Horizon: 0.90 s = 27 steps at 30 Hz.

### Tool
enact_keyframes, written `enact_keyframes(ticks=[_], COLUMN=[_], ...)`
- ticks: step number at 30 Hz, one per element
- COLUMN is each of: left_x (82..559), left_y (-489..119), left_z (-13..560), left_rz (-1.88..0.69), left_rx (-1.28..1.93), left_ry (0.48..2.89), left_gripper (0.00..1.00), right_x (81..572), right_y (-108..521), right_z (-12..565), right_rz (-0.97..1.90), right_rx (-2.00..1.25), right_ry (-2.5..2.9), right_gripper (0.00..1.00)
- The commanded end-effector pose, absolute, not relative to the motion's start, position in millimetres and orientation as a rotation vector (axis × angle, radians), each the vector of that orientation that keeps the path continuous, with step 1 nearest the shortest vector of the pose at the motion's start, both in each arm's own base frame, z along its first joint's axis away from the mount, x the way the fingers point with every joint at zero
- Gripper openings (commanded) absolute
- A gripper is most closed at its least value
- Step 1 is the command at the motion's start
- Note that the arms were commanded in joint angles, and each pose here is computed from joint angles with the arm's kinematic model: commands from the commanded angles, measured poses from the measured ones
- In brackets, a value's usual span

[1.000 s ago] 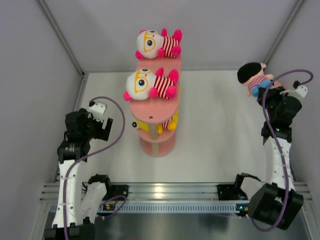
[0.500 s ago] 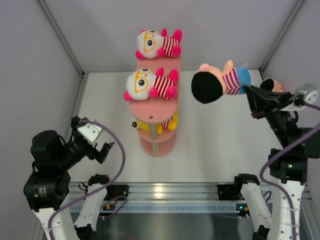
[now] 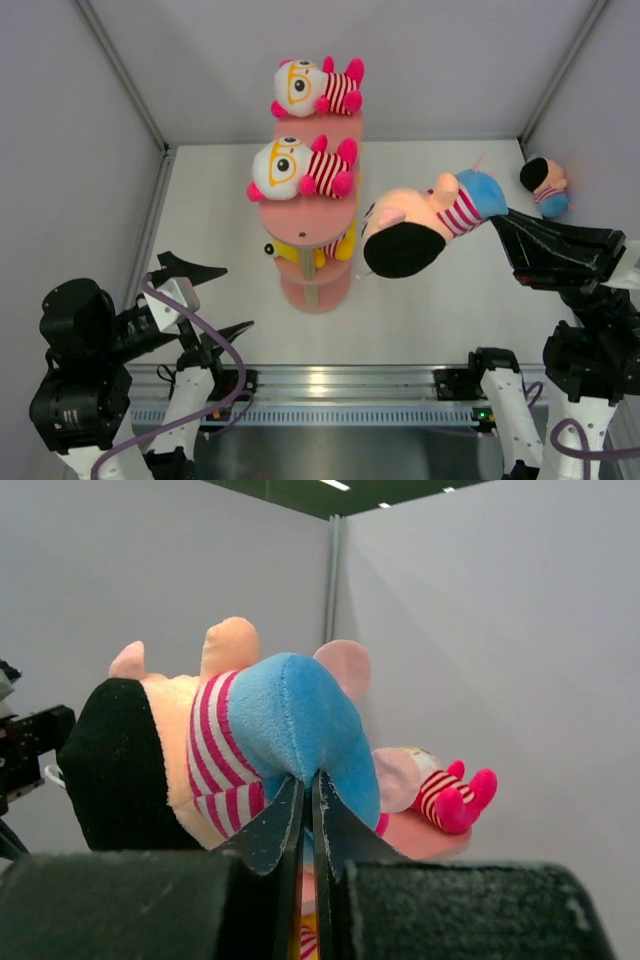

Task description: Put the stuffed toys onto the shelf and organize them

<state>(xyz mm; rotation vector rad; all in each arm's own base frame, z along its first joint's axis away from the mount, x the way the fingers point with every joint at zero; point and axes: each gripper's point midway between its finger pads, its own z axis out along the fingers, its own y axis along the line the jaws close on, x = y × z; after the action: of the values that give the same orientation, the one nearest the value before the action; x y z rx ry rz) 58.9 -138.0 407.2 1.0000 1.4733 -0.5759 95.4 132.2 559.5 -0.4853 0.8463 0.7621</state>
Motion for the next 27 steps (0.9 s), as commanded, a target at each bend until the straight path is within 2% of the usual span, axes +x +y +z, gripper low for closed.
enact_keyframes(ticks=[1,7,13,21,27], left_x=[40.9,49.9,51.1,91.5,111.2], left_y=[-153.5,-153.8,-161.0,-146.8,-133.7], left_z=[425.7,448.2,471.8,484.8,491.4], left_rz=[-0.697,-0.607,-0.583,-0.46,-0.513], left_rx=[1.04,0.962,0.939,0.779,0.697], left_ry=[1.398,1.393,1.354,1.417,1.457], left_gripper=[0.99,0.99,0.99,0.99,0.99], right_x=[56.8,79.7,152.6,239.7,253.4], right_y=[136.4,130.0,105.4,71.8,89.0], right_z=[592.1,600.4,583.5,541.9,514.9], right_rz=[0.85,0.865,0.807,0.623,0.618], right_rx=[-0.484,-0.4,-0.221,-0.014,-0.046], right_ry=[0.7,0.758,0.975,1.233,1.314], right_gripper=[0.0,0.0,0.0,0.0,0.0])
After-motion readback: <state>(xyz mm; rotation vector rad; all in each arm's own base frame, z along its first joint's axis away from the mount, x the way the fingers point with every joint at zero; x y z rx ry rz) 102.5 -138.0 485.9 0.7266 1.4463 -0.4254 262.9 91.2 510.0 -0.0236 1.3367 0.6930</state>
